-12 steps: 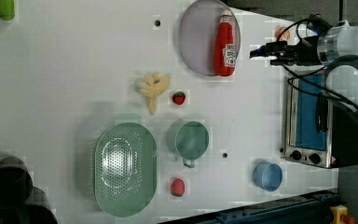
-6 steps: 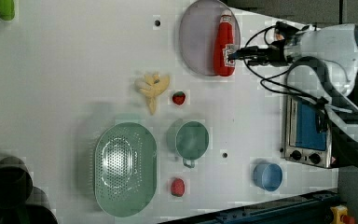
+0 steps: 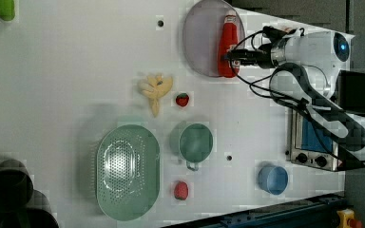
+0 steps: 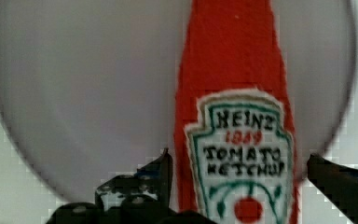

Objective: Pick ketchup from plate and place it on table.

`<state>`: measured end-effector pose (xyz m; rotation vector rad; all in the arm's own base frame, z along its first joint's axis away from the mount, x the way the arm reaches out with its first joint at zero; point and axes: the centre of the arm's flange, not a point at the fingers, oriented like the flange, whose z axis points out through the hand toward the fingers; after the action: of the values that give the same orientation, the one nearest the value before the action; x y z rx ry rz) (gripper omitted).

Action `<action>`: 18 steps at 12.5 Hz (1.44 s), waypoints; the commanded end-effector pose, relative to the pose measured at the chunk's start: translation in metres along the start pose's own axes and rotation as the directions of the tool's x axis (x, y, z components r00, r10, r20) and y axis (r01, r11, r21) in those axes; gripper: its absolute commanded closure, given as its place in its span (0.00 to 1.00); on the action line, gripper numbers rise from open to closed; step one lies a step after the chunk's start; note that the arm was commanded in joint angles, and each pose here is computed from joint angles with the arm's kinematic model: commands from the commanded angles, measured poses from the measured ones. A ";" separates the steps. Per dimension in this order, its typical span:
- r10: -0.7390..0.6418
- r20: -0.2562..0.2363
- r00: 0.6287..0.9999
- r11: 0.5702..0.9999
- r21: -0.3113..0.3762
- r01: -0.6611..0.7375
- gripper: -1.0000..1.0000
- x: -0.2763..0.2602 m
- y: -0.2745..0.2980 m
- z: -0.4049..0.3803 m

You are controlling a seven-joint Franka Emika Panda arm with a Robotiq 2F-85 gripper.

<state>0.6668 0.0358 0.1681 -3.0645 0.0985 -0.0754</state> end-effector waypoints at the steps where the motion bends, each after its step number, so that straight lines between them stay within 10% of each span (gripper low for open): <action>1: -0.039 -0.047 0.998 0.999 0.006 0.040 0.00 0.007 -0.005 0.011; 6: -0.038 -0.076 0.996 0.999 0.010 0.039 0.37 0.017 -0.006 0.001; 13: 0.039 -0.191 0.981 0.999 0.021 -0.035 0.37 0.036 -0.014 -0.111; 18: 0.118 -0.102 0.988 0.993 -0.007 -0.119 0.37 0.018 -0.009 -0.197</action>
<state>0.6704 0.0384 0.3228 -3.0721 0.1599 -0.1544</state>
